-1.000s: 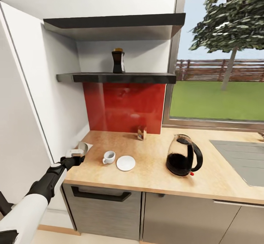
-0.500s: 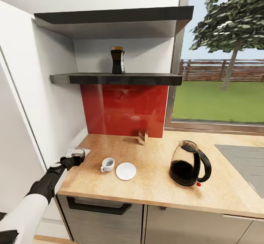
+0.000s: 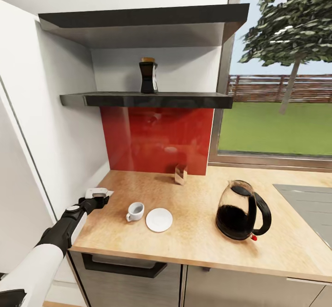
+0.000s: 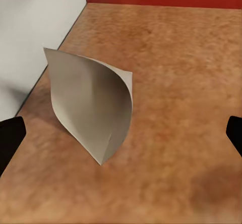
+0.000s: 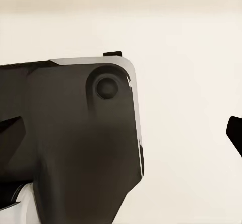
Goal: Set up a coffee station on the kitchen countertop: keep the coffee maker on the countertop, move the bottle of coffee from the kitchen shelf to the counter next to the coffee maker, place a paper coffee filter on top of the coffee maker, put the saucer next to the coffee maker with the coffee cup on the saucer, and place the electric kettle next to the coffee maker.
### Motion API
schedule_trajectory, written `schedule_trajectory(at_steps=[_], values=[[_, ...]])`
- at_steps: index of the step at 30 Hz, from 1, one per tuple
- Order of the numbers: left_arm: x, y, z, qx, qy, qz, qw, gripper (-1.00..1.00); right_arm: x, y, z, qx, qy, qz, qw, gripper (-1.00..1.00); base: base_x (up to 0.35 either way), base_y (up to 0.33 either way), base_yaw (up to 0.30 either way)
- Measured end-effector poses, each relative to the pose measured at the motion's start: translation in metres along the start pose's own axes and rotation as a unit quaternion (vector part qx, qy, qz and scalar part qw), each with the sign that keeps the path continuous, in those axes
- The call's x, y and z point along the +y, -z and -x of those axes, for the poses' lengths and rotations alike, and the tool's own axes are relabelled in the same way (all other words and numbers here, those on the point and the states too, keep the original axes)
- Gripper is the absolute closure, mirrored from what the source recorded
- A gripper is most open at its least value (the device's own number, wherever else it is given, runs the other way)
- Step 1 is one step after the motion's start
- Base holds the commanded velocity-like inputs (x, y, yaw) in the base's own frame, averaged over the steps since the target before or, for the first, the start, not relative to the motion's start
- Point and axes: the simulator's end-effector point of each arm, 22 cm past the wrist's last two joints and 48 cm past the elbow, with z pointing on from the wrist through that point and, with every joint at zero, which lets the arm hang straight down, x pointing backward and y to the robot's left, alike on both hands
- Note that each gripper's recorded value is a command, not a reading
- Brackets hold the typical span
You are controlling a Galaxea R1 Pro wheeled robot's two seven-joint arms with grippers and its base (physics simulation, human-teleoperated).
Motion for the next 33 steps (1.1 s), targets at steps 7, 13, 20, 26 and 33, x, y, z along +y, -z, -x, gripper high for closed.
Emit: schedule_trajectory(at_steps=[7,13,20,26,33], values=[[0.004,0.000,-0.001,0.000,-0.001,0.003,1.0000,-1.00,0.000,0.000,0.000,0.000,0.000,0.000,1.0000,-1.00,0.002,0.001,0.000],[0.008,0.001,-0.001,0.000,0.001,0.006,1.0000,-1.00,0.000,0.000,-0.001,0.001,0.000,0.000,1.0000,-1.00,0.000,0.000,0.000],[0.020,0.001,-0.002,0.001,0.013,0.026,0.9996,-1.00,0.000,0.000,-0.001,0.001,0.000,0.000,1.0000,-1.00,0.000,0.000,0.000],[0.027,0.005,-0.026,0.016,0.016,0.045,0.9987,-1.00,0.000,0.000,-0.001,0.002,0.000,0.000,1.0000,-1.00,0.000,0.000,0.000],[0.027,0.005,-0.030,0.019,0.017,0.046,0.9986,-1.00,0.000,0.000,-0.002,0.001,0.000,0.000,1.0000,-1.00,0.141,0.092,0.000]])
